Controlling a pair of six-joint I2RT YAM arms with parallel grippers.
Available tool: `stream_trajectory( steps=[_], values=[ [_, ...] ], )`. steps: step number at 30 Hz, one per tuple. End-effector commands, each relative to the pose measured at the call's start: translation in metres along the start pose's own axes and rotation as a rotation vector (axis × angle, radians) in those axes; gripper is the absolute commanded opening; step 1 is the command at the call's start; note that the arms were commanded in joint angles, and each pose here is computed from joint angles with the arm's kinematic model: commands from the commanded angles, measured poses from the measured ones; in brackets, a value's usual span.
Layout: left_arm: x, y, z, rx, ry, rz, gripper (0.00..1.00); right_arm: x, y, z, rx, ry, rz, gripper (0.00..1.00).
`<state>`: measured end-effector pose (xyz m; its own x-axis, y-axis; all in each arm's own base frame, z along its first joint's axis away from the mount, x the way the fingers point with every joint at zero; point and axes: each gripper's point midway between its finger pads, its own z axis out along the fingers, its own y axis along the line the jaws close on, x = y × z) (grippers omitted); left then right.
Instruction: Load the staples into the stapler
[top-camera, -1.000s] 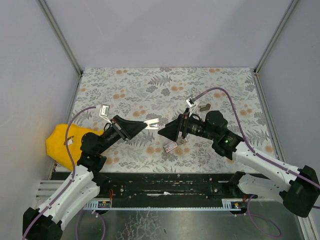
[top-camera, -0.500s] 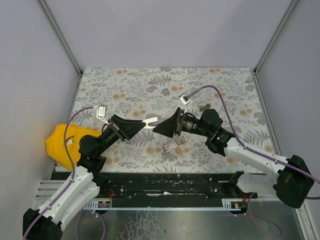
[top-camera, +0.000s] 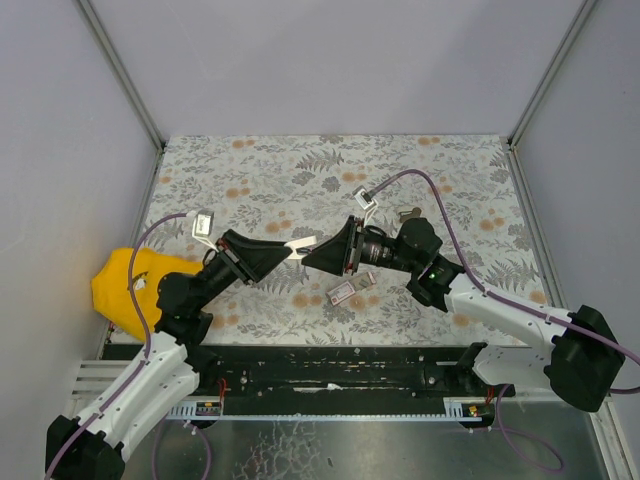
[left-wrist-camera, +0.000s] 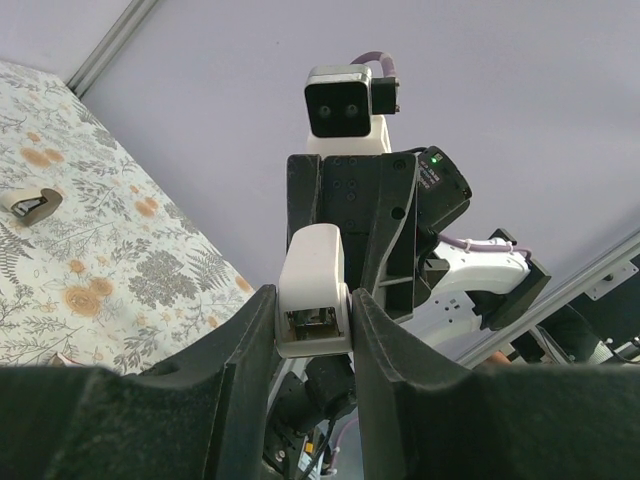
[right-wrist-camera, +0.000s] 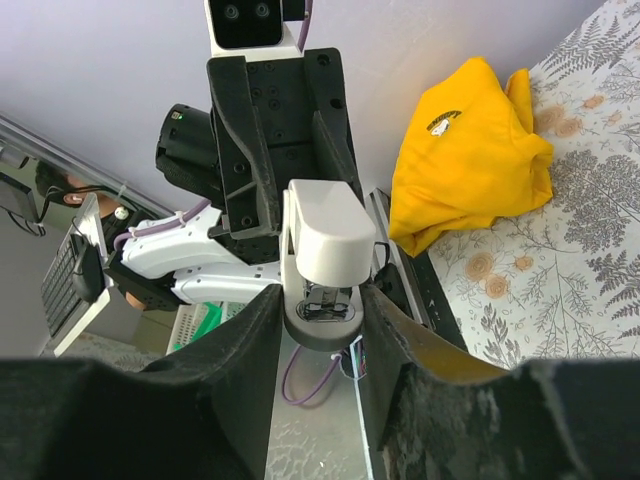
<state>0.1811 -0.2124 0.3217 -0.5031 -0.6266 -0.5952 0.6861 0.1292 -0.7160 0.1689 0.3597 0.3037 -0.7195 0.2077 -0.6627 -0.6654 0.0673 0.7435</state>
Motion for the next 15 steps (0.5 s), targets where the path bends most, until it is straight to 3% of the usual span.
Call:
stream_trajectory(
  steps=[1, 7, 8, 9, 11, 12, 15],
  values=[
    [-0.004, -0.020, -0.001, 0.093, -0.011, 0.061, 0.00, -0.023, 0.036, 0.003, -0.109, -0.058, -0.071, 0.40],
    [-0.002, -0.018, -0.001, 0.082, -0.001, 0.061, 0.00, -0.026, 0.039, 0.002, -0.113, -0.072, -0.101, 0.10],
    [-0.003, -0.016, 0.000, 0.063, 0.006, 0.069, 0.07, -0.026, 0.037, 0.001, -0.101, -0.072, -0.124, 0.05],
    [-0.003, -0.012, 0.002, 0.031, 0.017, 0.088, 0.23, -0.025, 0.033, -0.001, -0.074, -0.065, -0.153, 0.01],
    [-0.009, 0.003, 0.005, -0.083, 0.031, 0.142, 0.66, -0.022, 0.019, -0.006, 0.001, -0.045, -0.241, 0.00],
    [-0.012, 0.013, 0.004, -0.174, 0.051, 0.167, 0.82, -0.019, 0.010, -0.010, 0.048, -0.025, -0.286, 0.00],
    [-0.028, 0.025, 0.000, -0.327, 0.084, 0.294, 0.94, -0.004, -0.022, -0.025, 0.189, 0.071, -0.410, 0.00]
  ],
)
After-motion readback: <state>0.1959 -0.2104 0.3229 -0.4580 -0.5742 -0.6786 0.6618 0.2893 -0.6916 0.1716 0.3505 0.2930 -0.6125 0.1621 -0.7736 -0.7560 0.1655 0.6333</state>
